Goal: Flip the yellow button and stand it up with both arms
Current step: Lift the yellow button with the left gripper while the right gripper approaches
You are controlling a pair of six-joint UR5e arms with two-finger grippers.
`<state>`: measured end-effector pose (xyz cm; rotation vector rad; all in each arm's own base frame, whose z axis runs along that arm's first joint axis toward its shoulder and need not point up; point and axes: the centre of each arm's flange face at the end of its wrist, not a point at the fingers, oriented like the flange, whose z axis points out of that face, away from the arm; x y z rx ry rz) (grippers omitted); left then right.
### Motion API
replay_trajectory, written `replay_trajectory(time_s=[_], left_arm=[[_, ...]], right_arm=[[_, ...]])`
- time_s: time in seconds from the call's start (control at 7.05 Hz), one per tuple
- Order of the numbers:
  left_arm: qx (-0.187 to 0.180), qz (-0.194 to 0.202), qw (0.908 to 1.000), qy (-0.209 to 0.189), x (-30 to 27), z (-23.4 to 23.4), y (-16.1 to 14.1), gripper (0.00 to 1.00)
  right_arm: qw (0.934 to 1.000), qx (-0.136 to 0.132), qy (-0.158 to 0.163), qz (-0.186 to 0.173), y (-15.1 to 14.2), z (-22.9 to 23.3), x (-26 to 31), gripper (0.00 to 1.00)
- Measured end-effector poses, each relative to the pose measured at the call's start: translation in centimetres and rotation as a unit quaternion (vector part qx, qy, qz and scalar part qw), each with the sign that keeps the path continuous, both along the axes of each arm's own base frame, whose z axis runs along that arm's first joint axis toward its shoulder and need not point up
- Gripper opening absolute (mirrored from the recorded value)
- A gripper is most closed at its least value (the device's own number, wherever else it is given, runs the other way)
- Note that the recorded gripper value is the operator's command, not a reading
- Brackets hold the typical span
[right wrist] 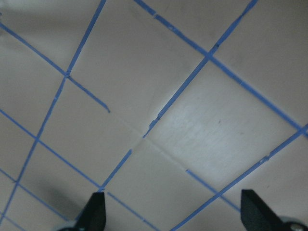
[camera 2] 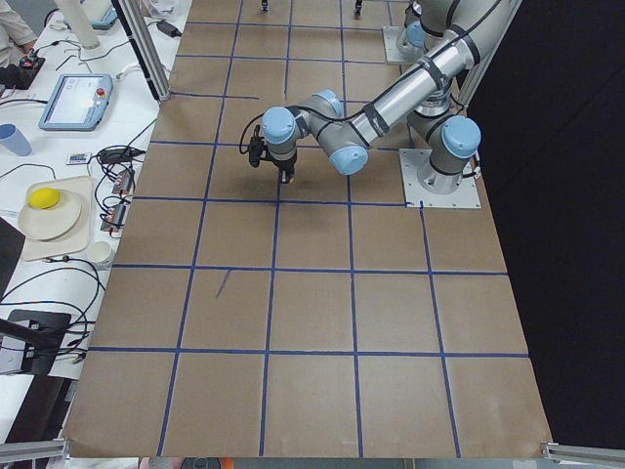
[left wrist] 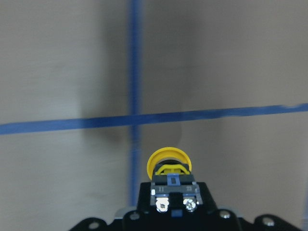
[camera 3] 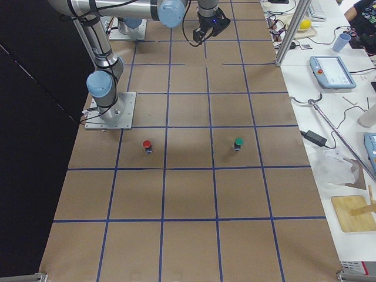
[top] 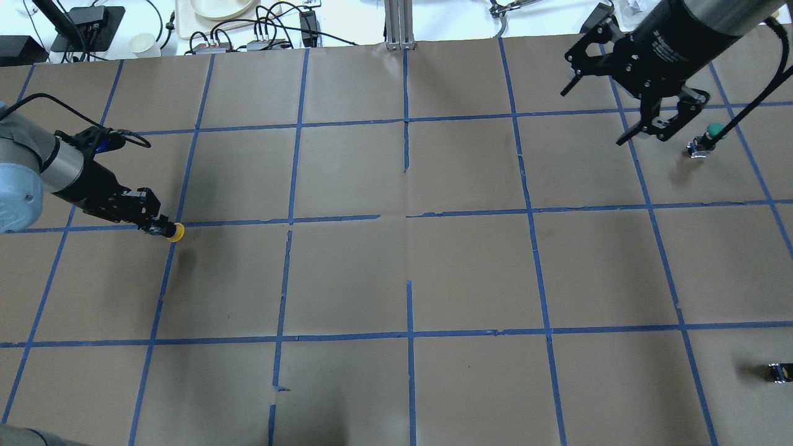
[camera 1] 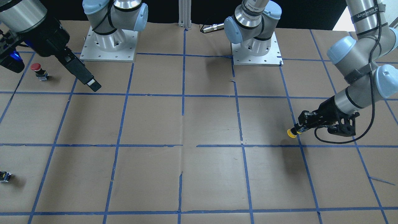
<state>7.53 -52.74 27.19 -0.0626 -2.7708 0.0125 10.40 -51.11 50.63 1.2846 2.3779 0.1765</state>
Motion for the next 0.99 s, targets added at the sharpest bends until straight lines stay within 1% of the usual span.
replay_trajectory(time_s=[0.14, 0.28, 0.43, 0.57, 0.71, 0.85, 0.99], left_arm=[[-0.013, -0.012, 0.9992, 0.036, -4.3, 1.3, -0.3, 0.13], [-0.028, -0.010, 0.9952, 0.093, -8.6, 2.3, -0.7, 0.10], [-0.035, 0.002, 0.9866, 0.160, -12.5, 3.2, -1.0, 0.08], [-0.038, 0.001, 0.9754, 0.217, -16.3, 4.4, -0.8, 0.08], [-0.039, -0.002, 0.9623, 0.269, -19.8, 5.9, -0.2, 0.07], [-0.031, 0.002, 0.9477, 0.318, -22.9, 7.4, 0.4, 0.07], [-0.019, 0.007, 0.9344, 0.356, -25.5, 8.8, 1.1, 0.05]], right_arm=[[0.9965, 0.029, -0.060, -0.051, -0.8, -0.3, 0.9, 1.00], [0.9886, 0.056, -0.107, -0.090, -1.4, -0.6, 1.5, 1.00], [0.9819, 0.076, -0.132, -0.112, -1.6, -1.0, 1.9, 1.00], [0.9770, 0.090, -0.148, -0.124, -1.6, -1.3, 2.3, 1.00], [0.9701, 0.108, -0.169, -0.137, -1.8, -1.8, 2.6, 1.00], [0.9615, 0.130, -0.188, -0.152, -2.1, -2.9, 2.9, 1.00], [0.9567, 0.142, -0.199, -0.158, -2.3, -4.0, 3.0, 1.00]])
